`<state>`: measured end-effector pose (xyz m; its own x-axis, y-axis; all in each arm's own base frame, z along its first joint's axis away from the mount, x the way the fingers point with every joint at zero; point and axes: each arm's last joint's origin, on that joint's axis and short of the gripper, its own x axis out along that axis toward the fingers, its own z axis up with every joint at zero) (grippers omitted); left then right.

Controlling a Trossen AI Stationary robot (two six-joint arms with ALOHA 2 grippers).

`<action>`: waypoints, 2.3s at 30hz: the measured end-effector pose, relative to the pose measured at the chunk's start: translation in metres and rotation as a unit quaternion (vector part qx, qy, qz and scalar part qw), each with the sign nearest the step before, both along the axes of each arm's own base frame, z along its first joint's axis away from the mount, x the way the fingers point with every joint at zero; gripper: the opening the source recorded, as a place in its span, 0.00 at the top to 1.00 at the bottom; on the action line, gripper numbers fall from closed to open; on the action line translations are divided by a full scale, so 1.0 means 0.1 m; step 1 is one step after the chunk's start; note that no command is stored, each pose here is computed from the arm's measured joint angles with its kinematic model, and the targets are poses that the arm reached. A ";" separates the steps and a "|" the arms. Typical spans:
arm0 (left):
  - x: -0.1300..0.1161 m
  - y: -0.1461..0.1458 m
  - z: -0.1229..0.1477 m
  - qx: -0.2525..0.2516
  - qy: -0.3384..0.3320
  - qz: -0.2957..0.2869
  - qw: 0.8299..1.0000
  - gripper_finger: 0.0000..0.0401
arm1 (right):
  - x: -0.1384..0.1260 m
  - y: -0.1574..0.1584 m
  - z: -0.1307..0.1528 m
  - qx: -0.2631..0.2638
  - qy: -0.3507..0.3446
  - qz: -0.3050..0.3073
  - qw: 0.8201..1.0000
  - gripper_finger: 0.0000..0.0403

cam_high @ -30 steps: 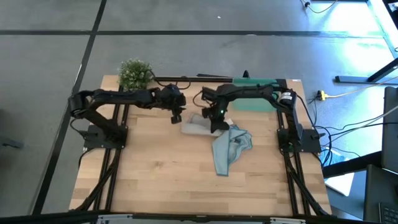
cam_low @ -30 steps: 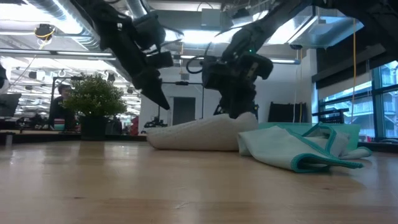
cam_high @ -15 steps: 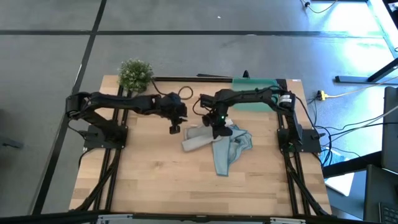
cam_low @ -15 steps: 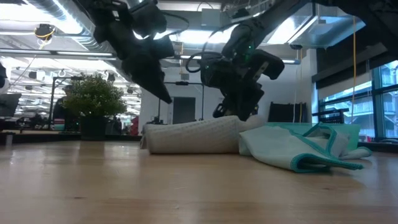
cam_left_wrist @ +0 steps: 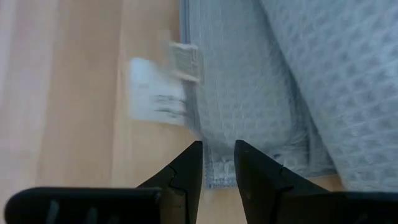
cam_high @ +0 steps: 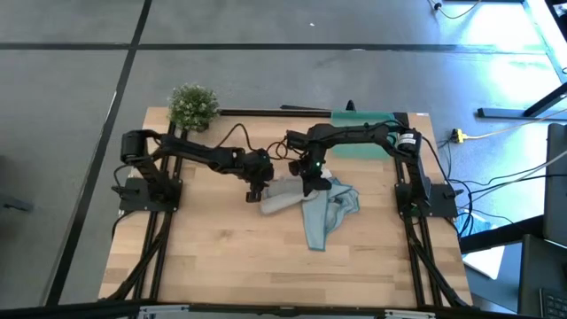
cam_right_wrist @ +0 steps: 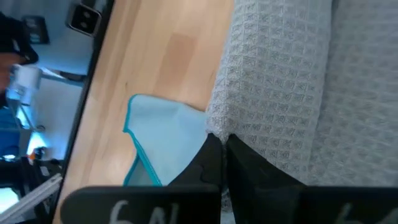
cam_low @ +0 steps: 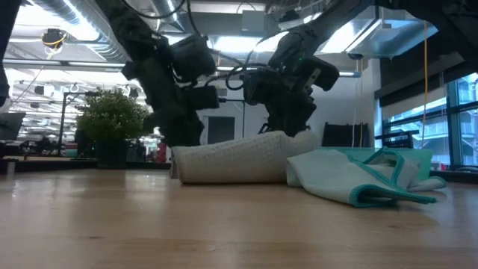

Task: Roll microfiber towels into tight, uniform cylinder then place into a basket
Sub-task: Roll the grey microfiber towel

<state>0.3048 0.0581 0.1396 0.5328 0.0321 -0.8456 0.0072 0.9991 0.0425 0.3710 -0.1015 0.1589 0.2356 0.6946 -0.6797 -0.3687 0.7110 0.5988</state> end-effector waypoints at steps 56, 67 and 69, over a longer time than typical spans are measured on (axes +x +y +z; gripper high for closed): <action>-0.08 -0.16 0.48 0.011 -0.081 -0.037 0.996 0.78 | -0.27 -0.74 -0.21 0.053 0.057 -0.222 0.972 0.97; 0.03 -0.11 0.13 -0.005 -0.036 -0.039 0.999 0.78 | -0.27 -0.74 -0.21 0.054 0.058 -0.223 0.972 0.97; 0.03 -0.08 0.08 -0.008 -0.029 -0.030 0.999 0.78 | -0.27 -0.74 -0.21 0.054 0.058 -0.223 0.972 0.97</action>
